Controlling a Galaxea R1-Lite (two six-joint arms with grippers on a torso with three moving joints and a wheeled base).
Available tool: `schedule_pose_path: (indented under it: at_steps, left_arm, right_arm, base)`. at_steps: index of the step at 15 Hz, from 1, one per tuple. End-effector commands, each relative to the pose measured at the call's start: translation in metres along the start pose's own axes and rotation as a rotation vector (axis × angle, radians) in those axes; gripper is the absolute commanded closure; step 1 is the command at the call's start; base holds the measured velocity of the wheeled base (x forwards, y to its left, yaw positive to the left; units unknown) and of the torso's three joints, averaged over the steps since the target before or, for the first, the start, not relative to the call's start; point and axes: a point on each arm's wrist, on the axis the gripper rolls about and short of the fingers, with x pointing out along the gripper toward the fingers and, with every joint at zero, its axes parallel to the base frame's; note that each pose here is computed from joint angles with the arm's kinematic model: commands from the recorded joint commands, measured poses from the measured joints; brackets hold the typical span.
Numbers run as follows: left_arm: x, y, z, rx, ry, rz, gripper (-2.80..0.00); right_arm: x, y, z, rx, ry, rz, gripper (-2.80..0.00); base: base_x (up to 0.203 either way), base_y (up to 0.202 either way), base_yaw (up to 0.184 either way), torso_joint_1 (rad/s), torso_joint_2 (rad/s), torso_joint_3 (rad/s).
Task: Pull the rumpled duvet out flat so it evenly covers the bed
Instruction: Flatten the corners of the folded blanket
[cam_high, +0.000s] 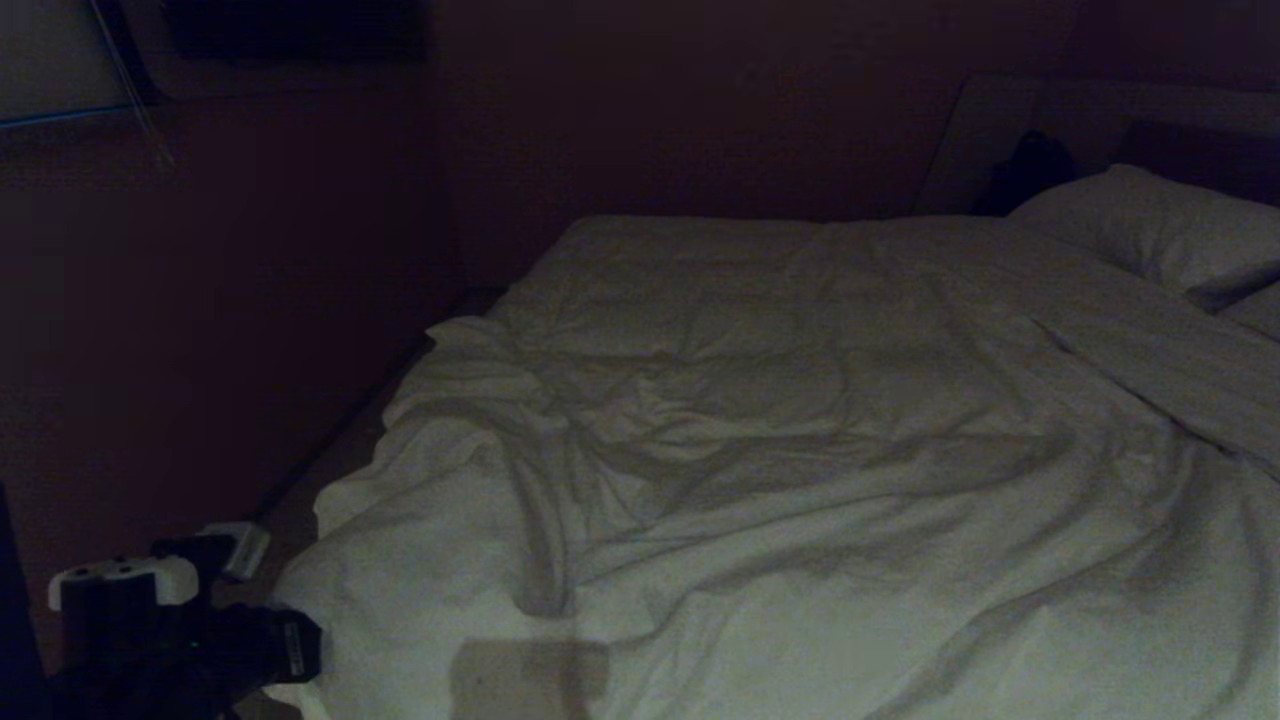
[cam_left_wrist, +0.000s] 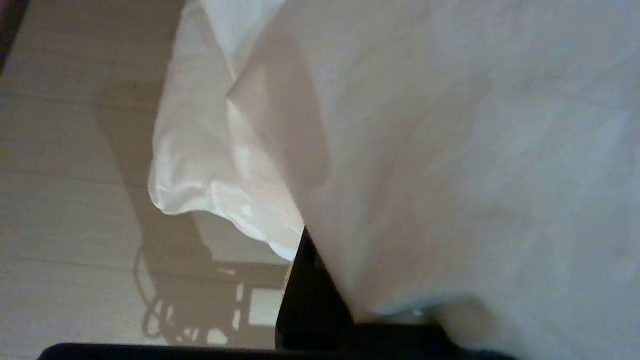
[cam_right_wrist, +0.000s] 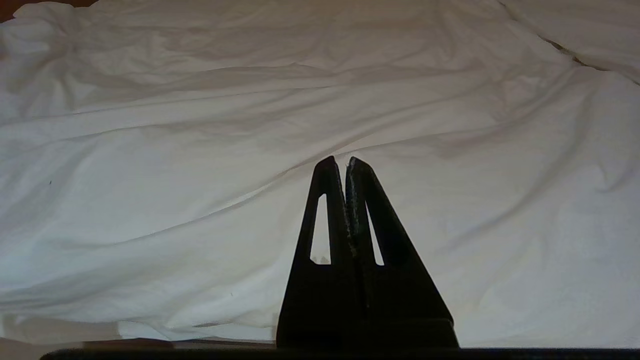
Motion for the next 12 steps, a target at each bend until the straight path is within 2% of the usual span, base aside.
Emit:
schedule_pose_path:
  at_steps: [1,6,12]
  left_arm:
    - [-0.003,0.002,0.005,-0.002,-0.038,0.007,0.00]
    - [-0.005,0.006,0.008,-0.009,-0.058,0.028,0.00]
    - [-0.014,0.004,0.010,-0.009,-0.047,0.015,0.00]
  right_arm:
    - [0.000,0.000,0.000,-0.001,0.001,0.001,0.00]
    - [0.000,0.000,0.000,-0.001,0.001,0.001,0.00]
    - [0.000,0.000,0.000,-0.001,0.001,0.001,0.00]
  base:
    - [0.000,0.000,0.000,0.000,0.00,0.000]
    - [0.000,0.000,0.000,0.000,0.00,0.000]
    - [0.000,0.000,0.000,0.000,0.00,0.000]
